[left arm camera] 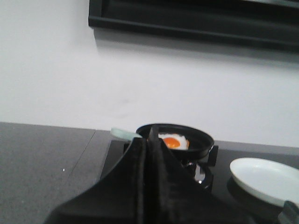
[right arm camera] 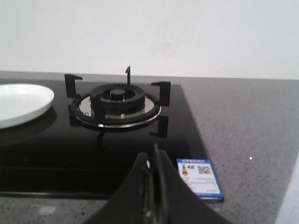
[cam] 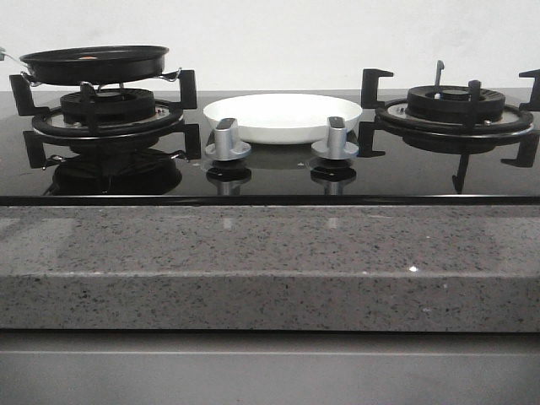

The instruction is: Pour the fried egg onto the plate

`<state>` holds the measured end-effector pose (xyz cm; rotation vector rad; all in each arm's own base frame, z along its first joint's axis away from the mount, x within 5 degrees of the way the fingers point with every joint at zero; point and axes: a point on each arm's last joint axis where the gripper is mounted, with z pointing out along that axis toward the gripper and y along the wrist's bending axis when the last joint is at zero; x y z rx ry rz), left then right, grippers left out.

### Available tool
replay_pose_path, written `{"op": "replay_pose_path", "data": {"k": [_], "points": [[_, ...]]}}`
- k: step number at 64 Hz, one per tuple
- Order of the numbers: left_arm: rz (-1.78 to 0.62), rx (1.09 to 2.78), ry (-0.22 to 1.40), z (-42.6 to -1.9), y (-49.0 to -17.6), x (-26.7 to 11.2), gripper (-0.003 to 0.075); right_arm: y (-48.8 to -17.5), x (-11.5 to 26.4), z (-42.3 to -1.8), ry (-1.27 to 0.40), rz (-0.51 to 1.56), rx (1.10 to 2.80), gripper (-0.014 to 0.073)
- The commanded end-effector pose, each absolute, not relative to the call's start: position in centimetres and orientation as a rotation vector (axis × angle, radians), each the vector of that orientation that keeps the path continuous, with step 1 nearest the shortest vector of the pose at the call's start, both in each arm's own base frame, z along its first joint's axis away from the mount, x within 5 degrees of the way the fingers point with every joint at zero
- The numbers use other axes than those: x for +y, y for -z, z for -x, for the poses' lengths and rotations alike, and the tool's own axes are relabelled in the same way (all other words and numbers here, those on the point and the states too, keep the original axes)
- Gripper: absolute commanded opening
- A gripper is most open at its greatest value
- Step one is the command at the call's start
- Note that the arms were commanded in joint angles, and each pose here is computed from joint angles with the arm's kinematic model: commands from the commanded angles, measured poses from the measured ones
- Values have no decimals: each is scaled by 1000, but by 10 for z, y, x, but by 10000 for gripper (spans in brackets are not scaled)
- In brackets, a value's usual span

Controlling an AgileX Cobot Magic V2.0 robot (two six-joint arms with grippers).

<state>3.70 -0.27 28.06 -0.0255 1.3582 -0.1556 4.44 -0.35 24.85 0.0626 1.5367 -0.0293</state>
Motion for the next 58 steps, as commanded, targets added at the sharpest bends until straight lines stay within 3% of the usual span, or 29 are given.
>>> {"op": "replay_pose_path", "data": {"k": [1, 16, 24, 39, 58], "points": [[33, 1290, 170, -27, -321, -2, -19, -290, -3, -30, 46, -55, 1412, -70], [34, 1431, 163, -25, -379, -2, -19, -345, -5, -28, 55, -79, 1538, -70], [35, 1561, 155, -37, -395, -3, -19, -363, -6, -38, 54, -92, 1642, -70], [39, 1733, 148, -63, -397, -5, -19, -363, -6, -63, 38, -109, 1812, -70], [41, 1826, 142, -81, -390, -6, -19, -348, -7, -74, 38, -110, 1874, -70]]}}
